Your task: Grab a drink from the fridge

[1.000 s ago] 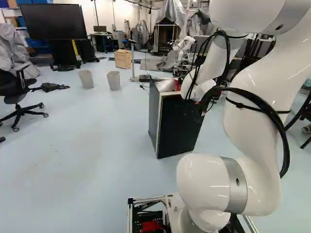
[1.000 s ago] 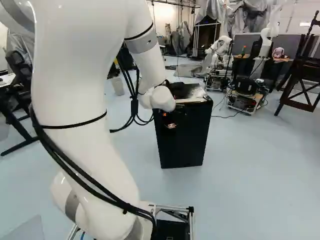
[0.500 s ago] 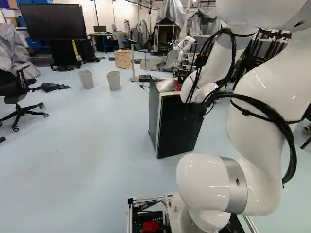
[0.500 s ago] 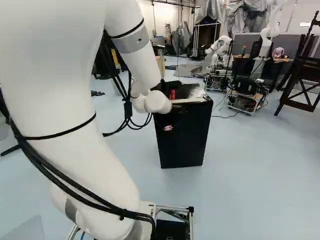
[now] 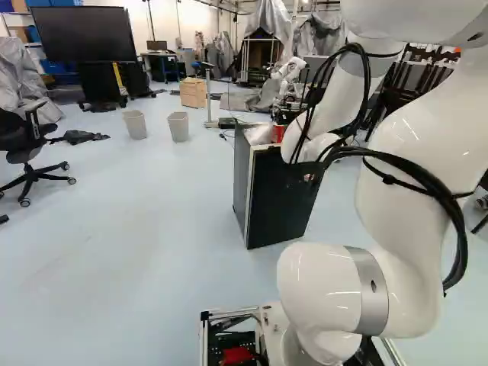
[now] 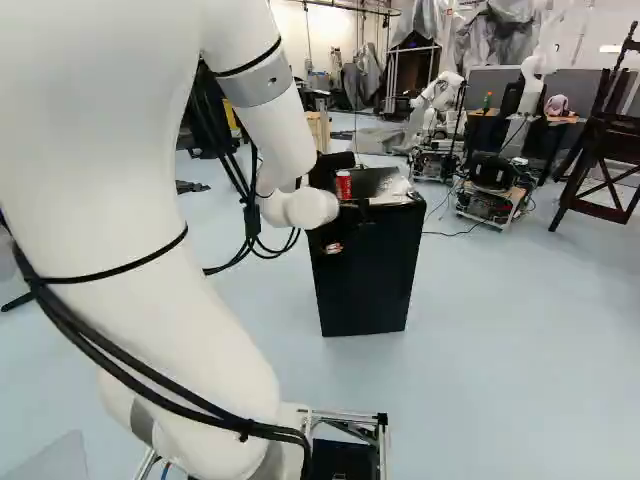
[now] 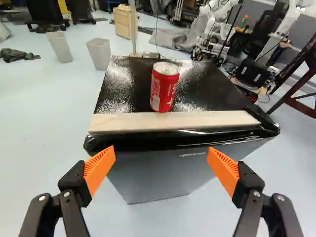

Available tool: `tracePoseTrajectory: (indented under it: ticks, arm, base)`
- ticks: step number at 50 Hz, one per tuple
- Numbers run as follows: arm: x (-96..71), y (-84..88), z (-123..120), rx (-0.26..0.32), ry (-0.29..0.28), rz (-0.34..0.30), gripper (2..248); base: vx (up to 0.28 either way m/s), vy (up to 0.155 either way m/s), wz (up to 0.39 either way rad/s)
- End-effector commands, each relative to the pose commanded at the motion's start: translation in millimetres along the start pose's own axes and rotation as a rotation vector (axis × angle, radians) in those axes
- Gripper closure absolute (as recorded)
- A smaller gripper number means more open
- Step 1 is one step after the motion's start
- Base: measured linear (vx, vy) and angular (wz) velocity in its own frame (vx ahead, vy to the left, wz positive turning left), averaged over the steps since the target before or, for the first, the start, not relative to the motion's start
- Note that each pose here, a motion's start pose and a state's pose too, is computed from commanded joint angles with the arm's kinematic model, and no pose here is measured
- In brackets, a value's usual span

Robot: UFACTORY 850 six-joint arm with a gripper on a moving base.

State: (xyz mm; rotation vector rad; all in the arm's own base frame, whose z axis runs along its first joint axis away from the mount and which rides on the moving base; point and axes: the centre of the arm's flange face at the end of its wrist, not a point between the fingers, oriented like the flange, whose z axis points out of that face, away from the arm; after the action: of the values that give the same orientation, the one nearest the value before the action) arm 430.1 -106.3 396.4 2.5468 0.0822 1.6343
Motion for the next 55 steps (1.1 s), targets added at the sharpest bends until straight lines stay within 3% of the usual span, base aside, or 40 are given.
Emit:
tracePoseTrajectory:
  ticks: [31,55]
  arm:
    - [26.8,-2.7,21.6,0.017,0.195,-0.007,3]
    - [44.7,-16.0,52.0,0.032,0.248,0.003,3]
  base:
    - [0.000,0.000,0.000]
    - [0.000,0.000,0.000]
